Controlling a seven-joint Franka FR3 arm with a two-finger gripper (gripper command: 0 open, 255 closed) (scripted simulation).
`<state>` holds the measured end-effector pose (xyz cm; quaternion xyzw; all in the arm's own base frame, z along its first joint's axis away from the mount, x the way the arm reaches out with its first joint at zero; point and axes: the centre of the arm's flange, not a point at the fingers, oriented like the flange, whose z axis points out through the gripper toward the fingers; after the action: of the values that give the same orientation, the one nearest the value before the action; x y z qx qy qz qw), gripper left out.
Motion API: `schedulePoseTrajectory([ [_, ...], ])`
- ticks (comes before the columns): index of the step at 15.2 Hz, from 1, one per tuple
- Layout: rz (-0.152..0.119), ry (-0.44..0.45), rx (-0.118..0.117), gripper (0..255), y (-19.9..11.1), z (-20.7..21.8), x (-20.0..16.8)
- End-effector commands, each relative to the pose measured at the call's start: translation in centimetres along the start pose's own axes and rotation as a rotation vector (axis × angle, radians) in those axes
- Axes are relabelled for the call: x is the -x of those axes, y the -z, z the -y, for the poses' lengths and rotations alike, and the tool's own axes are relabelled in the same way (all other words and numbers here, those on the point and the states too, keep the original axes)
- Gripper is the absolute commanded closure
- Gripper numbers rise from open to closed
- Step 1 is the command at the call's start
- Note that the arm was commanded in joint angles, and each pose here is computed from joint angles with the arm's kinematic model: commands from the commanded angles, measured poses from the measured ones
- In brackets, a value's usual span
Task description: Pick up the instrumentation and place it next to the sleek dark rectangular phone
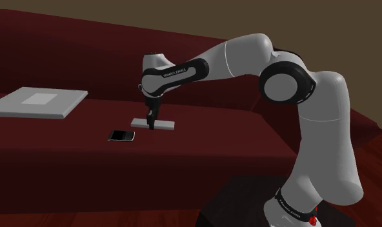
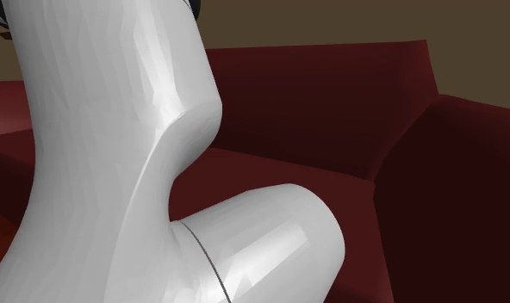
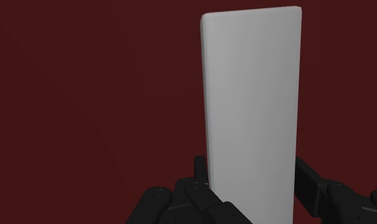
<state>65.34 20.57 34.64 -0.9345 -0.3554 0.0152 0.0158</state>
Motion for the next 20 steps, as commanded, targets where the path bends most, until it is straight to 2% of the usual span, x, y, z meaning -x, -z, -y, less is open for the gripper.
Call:
schedulePoseTrajectory([
  [1,-0.001,0.0,0.0,255,0.0,0.0,0.0],
  [5,-0.001,0.0,0.0,255,0.0,0.0,0.0],
  [6,-0.001,0.0,0.0,0,0.0,0.0,0.0],
  [11,-0.001,0.0,0.0,0,0.0,0.0,0.0],
  [15,-0.001,0.0,0.0,0,5.0,0.0,0.0],
  [20,-0.001,0.0,0.0,0,5.0,0.0,0.0],
])
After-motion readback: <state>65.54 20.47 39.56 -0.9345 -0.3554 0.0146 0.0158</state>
